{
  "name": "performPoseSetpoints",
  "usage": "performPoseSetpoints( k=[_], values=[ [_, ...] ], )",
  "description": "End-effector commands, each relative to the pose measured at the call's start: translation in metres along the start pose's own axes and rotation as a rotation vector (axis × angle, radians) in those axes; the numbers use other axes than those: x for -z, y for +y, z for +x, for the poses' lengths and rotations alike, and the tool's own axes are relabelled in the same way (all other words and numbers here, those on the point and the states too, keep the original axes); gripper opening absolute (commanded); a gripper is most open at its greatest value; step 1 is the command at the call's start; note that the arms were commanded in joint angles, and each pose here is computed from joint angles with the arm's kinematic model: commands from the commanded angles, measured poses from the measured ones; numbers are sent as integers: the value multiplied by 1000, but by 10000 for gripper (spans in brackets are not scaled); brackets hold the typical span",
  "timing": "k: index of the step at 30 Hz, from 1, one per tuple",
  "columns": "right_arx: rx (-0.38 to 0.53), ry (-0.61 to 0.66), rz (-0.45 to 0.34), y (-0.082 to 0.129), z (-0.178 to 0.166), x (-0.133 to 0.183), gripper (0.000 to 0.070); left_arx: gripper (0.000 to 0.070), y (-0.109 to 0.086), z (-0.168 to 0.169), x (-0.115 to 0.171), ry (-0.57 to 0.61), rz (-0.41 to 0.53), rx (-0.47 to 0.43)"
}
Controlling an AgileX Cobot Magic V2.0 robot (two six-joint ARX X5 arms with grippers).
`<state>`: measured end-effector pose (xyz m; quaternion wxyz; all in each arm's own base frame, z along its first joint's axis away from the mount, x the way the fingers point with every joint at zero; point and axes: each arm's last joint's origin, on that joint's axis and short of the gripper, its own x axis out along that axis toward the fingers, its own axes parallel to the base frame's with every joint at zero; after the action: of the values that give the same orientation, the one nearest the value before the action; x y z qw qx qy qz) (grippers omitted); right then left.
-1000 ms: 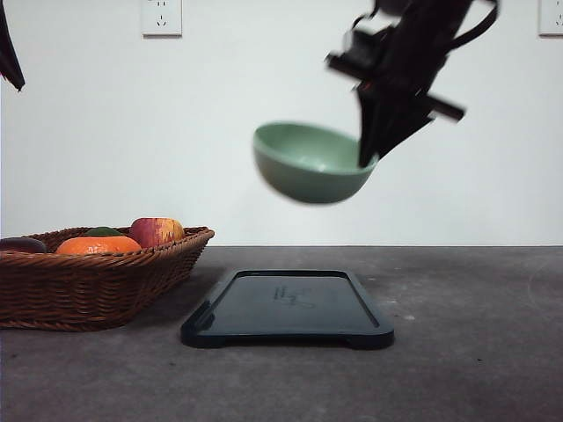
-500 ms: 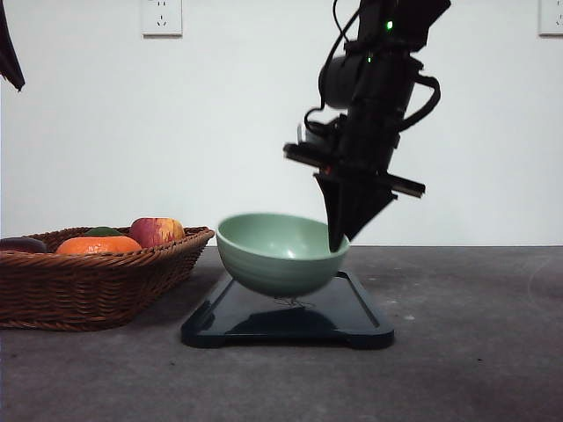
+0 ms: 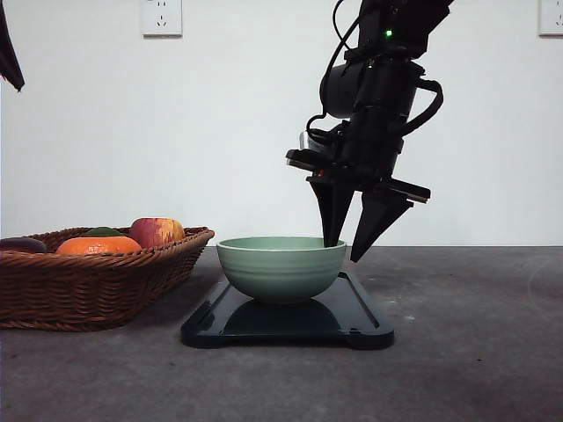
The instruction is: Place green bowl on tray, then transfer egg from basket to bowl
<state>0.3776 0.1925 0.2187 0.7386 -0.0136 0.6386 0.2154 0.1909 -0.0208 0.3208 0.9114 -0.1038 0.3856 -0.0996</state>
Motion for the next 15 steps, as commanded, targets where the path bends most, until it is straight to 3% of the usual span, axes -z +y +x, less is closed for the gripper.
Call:
performPoseSetpoints(
  k=[1,8,15],
  values=[
    [0,-56,-45,8,-21,-2,216,391,-2,-4,-6,-24,17,9],
    [97,-260,-105,25,-70,12,215,391,-2,-4,-6,-24,17,9],
    [54,-526,-176,31,-78,60,214,391,-2,-4,-6,-24,17,9]
  ],
)
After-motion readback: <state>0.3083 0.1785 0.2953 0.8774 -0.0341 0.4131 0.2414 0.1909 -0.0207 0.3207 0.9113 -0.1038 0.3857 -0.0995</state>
